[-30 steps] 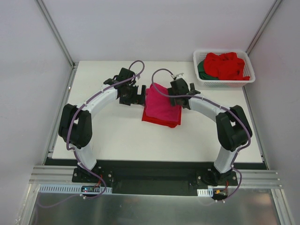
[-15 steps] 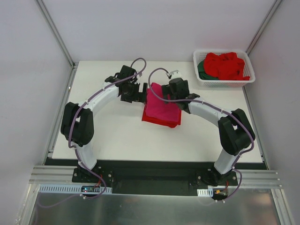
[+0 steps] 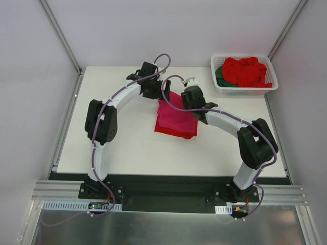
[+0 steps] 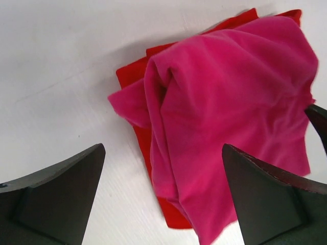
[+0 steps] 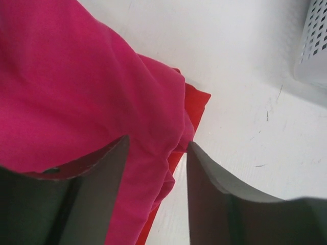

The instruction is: Fold and stack the t-shirts

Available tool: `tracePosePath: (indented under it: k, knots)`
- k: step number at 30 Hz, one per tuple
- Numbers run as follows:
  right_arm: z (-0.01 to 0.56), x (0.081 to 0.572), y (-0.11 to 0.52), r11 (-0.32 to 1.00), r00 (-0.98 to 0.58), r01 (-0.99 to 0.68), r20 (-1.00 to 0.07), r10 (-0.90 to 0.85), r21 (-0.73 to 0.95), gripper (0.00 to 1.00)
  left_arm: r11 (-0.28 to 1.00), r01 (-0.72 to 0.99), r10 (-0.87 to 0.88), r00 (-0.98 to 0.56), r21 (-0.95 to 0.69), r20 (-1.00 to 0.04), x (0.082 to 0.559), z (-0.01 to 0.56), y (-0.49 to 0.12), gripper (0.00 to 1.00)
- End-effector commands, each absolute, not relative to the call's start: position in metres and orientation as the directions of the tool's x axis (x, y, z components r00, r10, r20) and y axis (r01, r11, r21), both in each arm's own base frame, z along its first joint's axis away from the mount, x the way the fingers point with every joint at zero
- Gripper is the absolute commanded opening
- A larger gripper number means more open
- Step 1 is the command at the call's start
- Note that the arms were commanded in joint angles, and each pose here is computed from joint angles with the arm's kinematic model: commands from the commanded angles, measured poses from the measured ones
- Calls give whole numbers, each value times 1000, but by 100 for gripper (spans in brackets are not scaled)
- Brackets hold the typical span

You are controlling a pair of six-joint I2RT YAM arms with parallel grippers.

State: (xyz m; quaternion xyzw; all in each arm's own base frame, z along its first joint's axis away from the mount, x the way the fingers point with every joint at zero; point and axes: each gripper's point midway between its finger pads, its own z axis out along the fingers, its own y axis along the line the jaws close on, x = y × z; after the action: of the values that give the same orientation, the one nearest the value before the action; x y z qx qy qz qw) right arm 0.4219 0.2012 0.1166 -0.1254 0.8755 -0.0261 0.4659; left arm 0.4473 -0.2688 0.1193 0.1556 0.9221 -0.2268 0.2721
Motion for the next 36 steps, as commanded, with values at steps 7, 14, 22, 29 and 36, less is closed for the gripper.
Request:
tracePosePath:
  k: [7,14,22,29,36]
  knots:
    - [108,425,180,989,-573,-126,-808,-139,-81,43,843,475,218,-731,-252,-646,493,116,-283,99]
    - [104,428,189,986,-579,-158,-805,-133,-49,40,821,510,252,-728,-257,-637,498,98,-290,99]
    - [100,420,198,982,-576,-189,-808,-123,-14,40,822,510,278,-748,-254,-603,501,65,-292,99]
    - [104,413,205,977,-564,-211,-814,-140,-21,40,827,504,288,-761,-249,-582,502,43,-291,99]
    - [120,408,209,973,-519,-225,-841,-155,-40,41,845,494,280,-734,-203,-619,503,72,-282,99]
